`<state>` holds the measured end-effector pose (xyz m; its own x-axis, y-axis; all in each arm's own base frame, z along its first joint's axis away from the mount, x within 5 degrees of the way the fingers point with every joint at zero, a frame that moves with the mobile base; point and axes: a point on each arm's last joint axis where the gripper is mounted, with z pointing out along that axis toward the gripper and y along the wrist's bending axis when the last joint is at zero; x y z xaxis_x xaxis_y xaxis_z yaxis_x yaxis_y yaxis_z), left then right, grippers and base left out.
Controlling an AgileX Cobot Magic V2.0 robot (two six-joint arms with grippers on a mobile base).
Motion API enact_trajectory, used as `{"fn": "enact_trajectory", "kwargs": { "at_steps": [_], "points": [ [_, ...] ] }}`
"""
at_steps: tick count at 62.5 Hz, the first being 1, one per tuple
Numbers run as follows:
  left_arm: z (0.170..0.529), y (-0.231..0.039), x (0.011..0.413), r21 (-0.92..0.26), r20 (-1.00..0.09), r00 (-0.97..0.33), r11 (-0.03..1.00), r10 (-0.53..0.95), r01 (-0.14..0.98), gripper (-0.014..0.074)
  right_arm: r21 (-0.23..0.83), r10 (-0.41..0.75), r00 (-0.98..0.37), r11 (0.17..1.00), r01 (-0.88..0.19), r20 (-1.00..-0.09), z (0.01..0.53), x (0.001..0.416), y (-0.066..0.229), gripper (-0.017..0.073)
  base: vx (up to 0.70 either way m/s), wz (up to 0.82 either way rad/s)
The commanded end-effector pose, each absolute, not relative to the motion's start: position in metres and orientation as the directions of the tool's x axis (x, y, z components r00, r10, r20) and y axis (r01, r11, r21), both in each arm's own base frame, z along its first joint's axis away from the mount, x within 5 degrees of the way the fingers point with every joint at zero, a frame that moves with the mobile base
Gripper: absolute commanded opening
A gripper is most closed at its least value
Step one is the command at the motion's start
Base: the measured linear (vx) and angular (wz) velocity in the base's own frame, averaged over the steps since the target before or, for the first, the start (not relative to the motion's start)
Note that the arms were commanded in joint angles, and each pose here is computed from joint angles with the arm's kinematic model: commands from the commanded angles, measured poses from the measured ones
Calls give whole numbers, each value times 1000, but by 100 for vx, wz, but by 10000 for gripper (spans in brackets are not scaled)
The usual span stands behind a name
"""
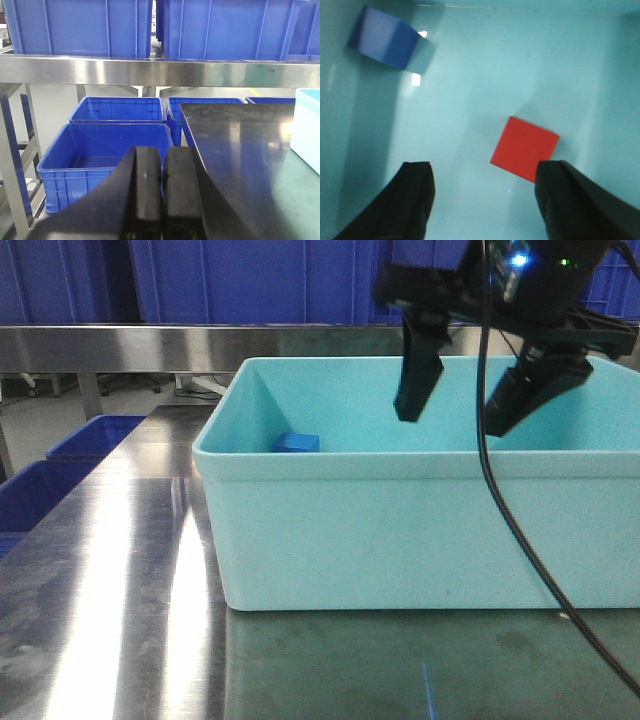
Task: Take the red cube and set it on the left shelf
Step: 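Lower the right gripper into the teal tub over the red cube, then close the right gripper on the red cube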
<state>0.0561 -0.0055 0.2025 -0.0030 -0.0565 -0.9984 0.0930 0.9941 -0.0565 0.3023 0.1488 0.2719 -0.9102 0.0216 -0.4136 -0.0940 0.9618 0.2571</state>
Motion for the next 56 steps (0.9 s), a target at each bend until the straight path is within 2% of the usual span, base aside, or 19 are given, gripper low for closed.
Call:
{"fn": "enact_trajectory", "kwargs": {
  "at_steps": [1,12,24,42,48,56],
  "points": [
    [203,-5,56,-66,-995,72,993,-73,95,101,247,55,-869,966,-79,-492,293,305,145,542,0,0],
    [203,-5,56,-66,-995,72,993,-73,95,101,236,88,-867,971,-35,-490,282,314,146,542,0,0],
    [203,-5,56,-66,-995,72,993,-73,95,101,222,81,-886,975,-26,-457,260,324,151,542,0,0],
    [203,-5,56,-66,-995,72,993,-73,95,101,220,80,-888,975,-25,-454,245,333,155,531,0,0],
    [203,-5,56,-66,-995,72,993,-73,95,101,216,78,-892,976,-23,-445,242,333,155,449,0,0],
    [203,-5,56,-66,-995,72,993,-73,95,101,215,77,-893,976,-22,-442,242,333,155,238,0,0]
  ]
}}
